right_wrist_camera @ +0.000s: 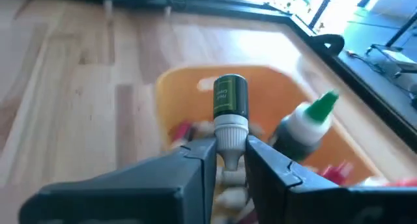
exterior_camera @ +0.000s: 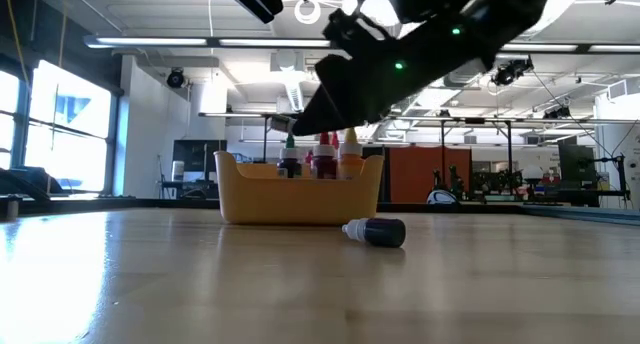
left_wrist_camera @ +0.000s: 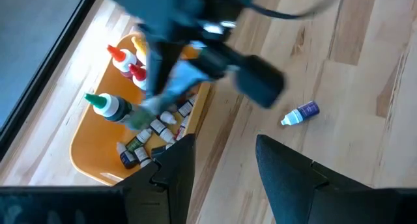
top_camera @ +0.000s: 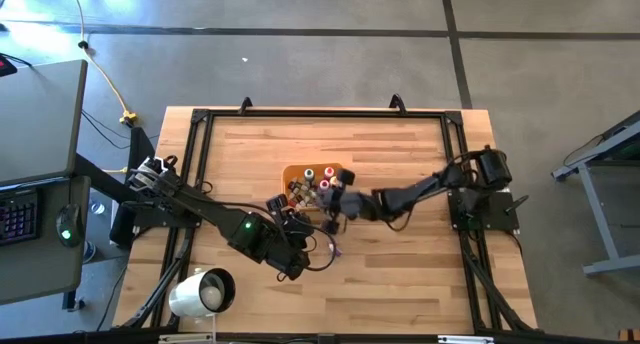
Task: Pick & Place food coloring
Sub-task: Put the small green food coloring bottle into the yellow bin, then put the small purple food coloring bottle into the yellow bin
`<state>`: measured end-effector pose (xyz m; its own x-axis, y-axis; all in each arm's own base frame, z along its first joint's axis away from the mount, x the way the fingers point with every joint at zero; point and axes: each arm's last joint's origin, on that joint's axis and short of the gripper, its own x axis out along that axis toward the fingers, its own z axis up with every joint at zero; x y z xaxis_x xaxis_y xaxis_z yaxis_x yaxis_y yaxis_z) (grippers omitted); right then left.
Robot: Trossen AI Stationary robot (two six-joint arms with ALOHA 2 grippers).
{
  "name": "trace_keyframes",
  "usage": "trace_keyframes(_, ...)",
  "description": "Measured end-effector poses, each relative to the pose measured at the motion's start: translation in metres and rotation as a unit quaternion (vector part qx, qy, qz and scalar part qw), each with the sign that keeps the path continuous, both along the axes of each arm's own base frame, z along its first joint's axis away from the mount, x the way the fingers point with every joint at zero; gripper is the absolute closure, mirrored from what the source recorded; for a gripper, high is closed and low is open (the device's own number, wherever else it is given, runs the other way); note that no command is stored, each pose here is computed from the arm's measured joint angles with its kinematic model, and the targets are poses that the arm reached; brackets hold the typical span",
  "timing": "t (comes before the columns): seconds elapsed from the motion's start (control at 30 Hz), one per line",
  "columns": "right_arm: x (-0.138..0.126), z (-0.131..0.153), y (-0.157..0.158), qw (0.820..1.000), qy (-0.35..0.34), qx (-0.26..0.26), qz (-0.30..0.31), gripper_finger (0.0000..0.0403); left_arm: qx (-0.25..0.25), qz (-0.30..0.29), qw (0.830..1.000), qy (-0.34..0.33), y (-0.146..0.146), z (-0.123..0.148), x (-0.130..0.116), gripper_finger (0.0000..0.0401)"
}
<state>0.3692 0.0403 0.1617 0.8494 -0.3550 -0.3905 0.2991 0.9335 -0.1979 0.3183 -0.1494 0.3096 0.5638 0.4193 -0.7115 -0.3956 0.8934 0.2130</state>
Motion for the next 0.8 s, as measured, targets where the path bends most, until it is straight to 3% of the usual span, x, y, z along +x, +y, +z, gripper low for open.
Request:
trace_keyframes(0.23,0.009,0.004,-0.024,0.996,0.025,0.077,0.047,0.0329,-0.001,0.0,1.0,0.001,0.0,0.0,0.0,0.0242)
trace_keyframes(0.47,0.007,0.003,-0.017,0.996,0.039,0.06,0.045,0.028,-0.001,0.0,1.0,0.001,0.0,0.0,0.0,0.0242)
trace_keyframes(0.6,0.006,0.004,-0.006,0.995,0.045,0.046,0.073,0.0263,-0.001,0.0,1.0,0.001,0.0,0.0,0.0,0.0242)
trace_keyframes(0.8,-0.002,0.007,0.04,0.982,0.057,0.086,0.161,0.0261,-0.001,-0.001,1.0,0.001,0.0,0.0,0.0,0.0242)
